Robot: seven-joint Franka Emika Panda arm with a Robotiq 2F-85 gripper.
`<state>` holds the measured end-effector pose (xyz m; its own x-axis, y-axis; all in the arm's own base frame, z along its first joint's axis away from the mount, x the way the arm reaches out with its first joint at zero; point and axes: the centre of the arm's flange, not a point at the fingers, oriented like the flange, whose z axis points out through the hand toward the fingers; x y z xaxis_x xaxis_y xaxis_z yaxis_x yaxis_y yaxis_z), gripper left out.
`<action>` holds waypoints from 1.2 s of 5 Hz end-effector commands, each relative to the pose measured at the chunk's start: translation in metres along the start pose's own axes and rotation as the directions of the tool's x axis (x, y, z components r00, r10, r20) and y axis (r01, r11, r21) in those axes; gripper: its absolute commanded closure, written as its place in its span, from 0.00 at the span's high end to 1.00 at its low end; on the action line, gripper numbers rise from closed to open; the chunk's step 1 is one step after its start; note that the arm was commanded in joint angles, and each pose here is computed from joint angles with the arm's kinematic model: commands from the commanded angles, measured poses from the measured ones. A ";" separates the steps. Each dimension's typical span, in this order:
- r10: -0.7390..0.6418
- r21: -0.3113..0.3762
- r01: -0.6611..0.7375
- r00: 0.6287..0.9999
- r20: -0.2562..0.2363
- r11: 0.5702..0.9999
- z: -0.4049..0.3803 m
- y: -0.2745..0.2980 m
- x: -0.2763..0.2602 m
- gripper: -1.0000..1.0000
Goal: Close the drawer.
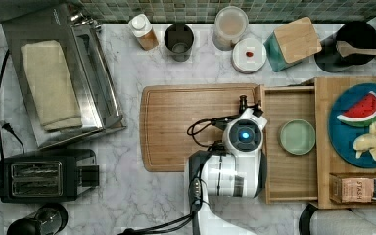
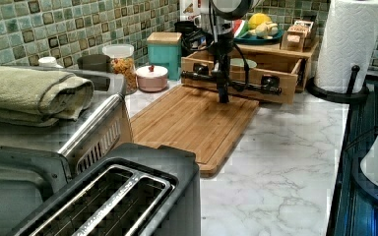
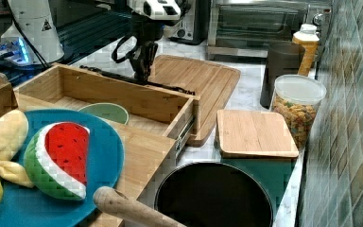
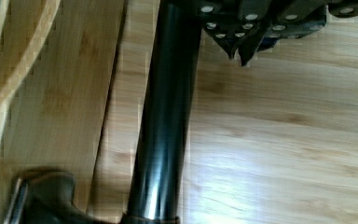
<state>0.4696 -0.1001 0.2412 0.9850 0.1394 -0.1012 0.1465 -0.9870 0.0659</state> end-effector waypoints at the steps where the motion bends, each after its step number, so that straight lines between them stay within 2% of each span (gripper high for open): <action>1: 0.064 -0.055 -0.076 0.980 -0.189 0.996 -0.041 0.175 -0.020 0.00; 2: 0.075 -0.077 -0.096 0.969 -0.236 0.992 -0.041 0.213 -0.029 0.00; 3: 0.073 -0.105 -0.096 0.976 -0.203 0.990 -0.055 0.250 -0.030 0.00; 4: 0.078 -0.118 -0.102 0.978 -0.192 0.988 -0.067 0.272 -0.032 0.00; 5: 0.092 -0.141 -0.127 0.969 -0.231 0.982 -0.071 0.282 -0.036 0.00; 6: 0.115 -0.172 -0.172 0.947 -0.299 0.970 -0.073 0.279 -0.041 0.00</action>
<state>0.4840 -0.2597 0.2507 0.9871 0.1602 -0.0005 0.1599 -0.9849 0.0670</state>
